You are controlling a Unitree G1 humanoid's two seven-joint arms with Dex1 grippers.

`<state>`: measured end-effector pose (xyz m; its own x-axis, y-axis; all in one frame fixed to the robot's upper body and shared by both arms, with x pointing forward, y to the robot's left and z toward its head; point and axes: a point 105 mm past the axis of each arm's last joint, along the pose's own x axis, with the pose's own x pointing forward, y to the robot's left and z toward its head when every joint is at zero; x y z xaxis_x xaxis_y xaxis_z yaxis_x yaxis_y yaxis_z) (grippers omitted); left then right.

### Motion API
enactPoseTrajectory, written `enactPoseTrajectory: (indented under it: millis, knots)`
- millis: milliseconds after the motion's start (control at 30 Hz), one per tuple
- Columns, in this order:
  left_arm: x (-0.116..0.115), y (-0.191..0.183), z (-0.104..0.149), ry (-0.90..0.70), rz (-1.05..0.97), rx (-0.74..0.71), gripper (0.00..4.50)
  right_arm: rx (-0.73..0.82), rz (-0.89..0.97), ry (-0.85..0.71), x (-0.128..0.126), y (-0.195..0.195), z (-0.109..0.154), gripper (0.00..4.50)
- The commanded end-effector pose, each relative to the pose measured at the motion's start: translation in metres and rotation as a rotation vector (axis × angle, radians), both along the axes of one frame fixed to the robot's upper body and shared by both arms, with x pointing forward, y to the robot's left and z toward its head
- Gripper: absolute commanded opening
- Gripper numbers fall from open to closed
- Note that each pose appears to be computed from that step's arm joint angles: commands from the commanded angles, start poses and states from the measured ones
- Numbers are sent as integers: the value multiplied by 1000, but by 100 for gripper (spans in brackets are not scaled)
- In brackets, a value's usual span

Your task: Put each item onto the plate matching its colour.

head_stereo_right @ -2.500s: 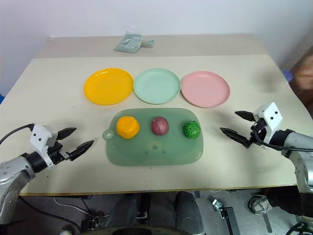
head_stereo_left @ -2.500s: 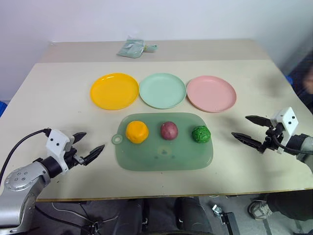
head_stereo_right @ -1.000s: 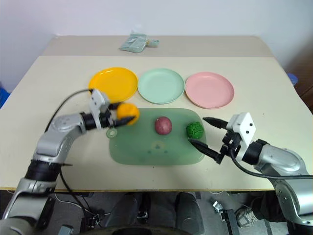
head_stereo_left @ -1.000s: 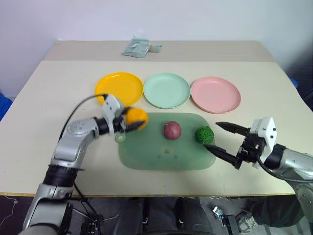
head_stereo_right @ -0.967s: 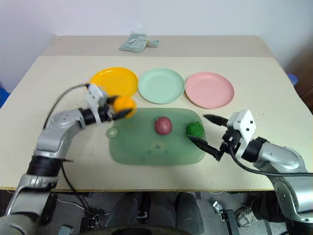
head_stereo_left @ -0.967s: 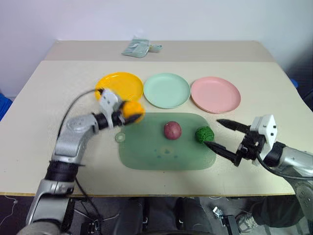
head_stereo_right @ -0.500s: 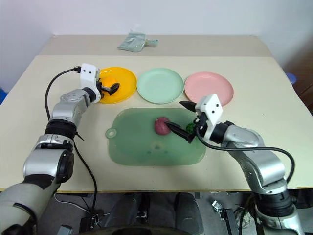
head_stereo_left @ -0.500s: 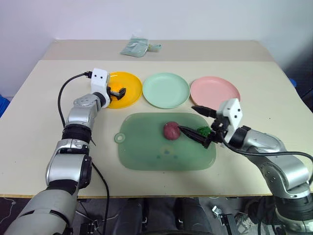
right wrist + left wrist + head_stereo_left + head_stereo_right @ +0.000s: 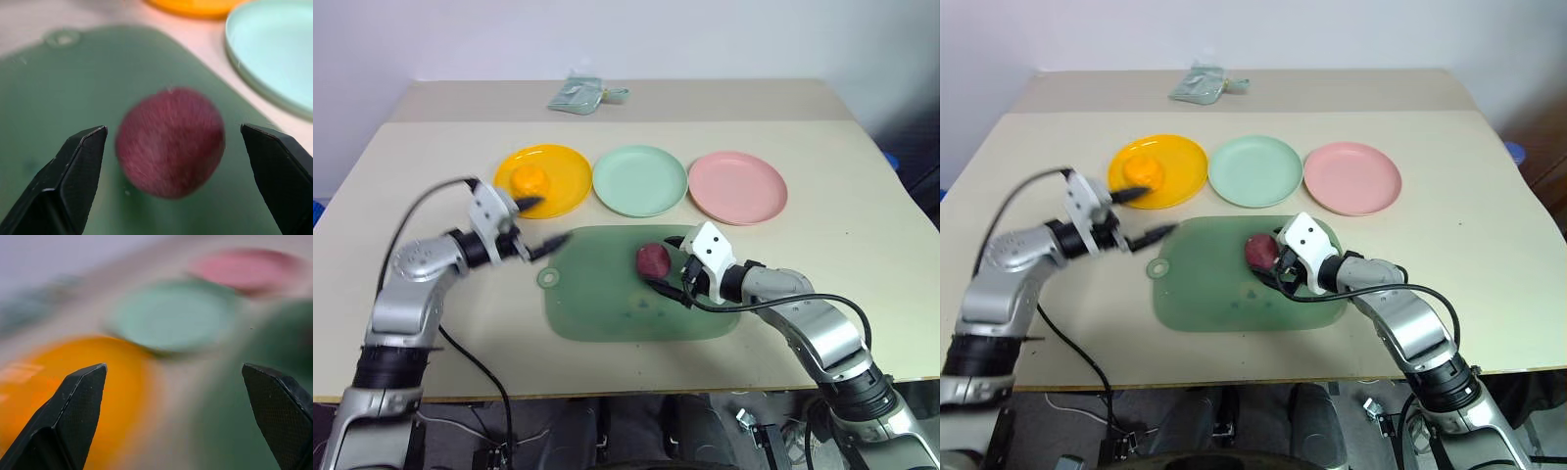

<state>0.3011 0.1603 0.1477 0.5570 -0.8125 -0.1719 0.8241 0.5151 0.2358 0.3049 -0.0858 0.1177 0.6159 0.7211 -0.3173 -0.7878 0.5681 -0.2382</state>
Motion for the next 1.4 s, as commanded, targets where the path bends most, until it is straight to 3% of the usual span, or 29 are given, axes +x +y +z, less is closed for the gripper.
enactPoseTrajectory:
  millis: [33,100,200,300,433,567,633,733,833,900,967,1067,1167,1267,1400]
  knots:
    - [-32,-26,3,14,-156,25,450,34,19,-60,3,9,17,312]
    - [-40,-32,0,37,-173,12,450,43,30,-92,3,11,26,250]
    - [-46,-38,-1,42,-186,9,450,97,3,-147,9,6,49,241]
    - [-49,-46,-3,40,-192,8,450,120,-258,-243,51,-34,81,241]
    - [-50,-55,-1,22,-198,-10,450,42,-626,-214,104,-102,70,241]
    - [-51,-59,-1,23,-198,-23,450,47,-715,-157,127,-122,52,241]
    - [-51,-59,-1,20,-187,-32,450,53,-694,-168,132,-122,51,340]
    - [-49,-56,0,20,-155,-49,450,64,-589,-297,126,-118,75,447]
    - [-48,-55,0,22,-145,-53,450,113,-419,-377,103,-111,96,447]
    - [-47,-55,0,22,-143,-57,450,201,-219,-324,71,-98,101,447]
    - [-47,-56,0,25,-147,-59,450,208,-26,-204,35,-86,88,447]
    - [-46,-56,0,26,-158,-57,450,121,103,-46,0,-81,56,447]
    - [-45,-56,0,25,-163,-54,450,73,127,48,-13,-79,35,447]
    - [-43,-55,1,25,-161,-51,450,-42,65,68,-4,-83,11,447]
    - [-44,-52,1,25,-145,-48,450,-41,76,25,4,-72,16,273]
